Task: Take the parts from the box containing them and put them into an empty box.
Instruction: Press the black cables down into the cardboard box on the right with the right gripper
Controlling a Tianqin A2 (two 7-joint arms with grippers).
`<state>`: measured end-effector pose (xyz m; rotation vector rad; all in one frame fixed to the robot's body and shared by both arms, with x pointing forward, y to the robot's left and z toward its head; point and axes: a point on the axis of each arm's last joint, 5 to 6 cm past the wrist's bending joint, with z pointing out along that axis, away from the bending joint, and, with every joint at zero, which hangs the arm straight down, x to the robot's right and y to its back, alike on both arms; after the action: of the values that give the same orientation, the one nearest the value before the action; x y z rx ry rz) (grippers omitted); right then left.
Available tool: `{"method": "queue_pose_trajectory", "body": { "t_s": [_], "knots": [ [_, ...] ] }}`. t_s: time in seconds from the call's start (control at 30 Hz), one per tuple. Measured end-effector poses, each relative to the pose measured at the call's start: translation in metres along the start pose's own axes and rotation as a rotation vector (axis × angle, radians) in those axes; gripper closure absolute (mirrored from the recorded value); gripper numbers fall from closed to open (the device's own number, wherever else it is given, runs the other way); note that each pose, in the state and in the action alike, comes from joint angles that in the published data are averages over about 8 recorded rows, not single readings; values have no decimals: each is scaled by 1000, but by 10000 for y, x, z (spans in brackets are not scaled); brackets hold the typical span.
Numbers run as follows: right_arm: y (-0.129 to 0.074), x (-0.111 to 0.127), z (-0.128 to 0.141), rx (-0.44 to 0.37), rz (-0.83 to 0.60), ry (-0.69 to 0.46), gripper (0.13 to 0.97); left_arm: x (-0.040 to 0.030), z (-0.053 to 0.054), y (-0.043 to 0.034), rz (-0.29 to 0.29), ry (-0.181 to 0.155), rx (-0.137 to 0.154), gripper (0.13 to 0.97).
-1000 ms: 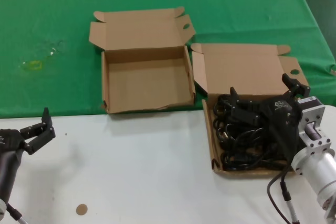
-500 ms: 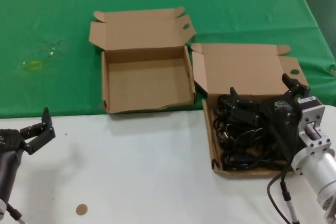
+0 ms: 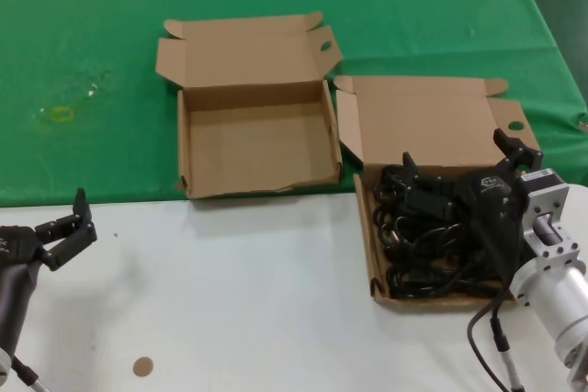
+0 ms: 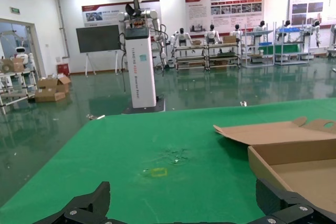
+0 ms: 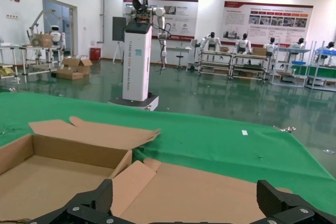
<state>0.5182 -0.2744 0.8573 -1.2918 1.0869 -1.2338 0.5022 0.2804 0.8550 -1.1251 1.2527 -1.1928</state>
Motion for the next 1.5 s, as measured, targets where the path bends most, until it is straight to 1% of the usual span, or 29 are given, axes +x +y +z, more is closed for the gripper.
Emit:
{"method": "queue_pose_trajectory", "body": {
  "t_s": [0.63,0.9,0.93,1.2,1.23,1.37,1.5],
  "knots": [
    [0,0,0,0,0,0,130,0,0,0,0,0,0,143],
    [0,-1,0,0,0,0,130,0,0,0,0,0,0,221],
    [-1,-2,0,0,0,-1,130,0,0,0,0,0,0,221],
    [-53,-18,-9,10,-25,-2,130,0,0,0,0,0,0,372],
    [-68,-15,-11,13,-32,-4,130,0,0,0,0,0,0,372],
    [-147,32,-15,17,-63,-25,130,0,0,0,0,0,0,482],
    [-248,136,-26,5,-105,-77,130,0,0,0,0,0,0,591]
  ]
}}
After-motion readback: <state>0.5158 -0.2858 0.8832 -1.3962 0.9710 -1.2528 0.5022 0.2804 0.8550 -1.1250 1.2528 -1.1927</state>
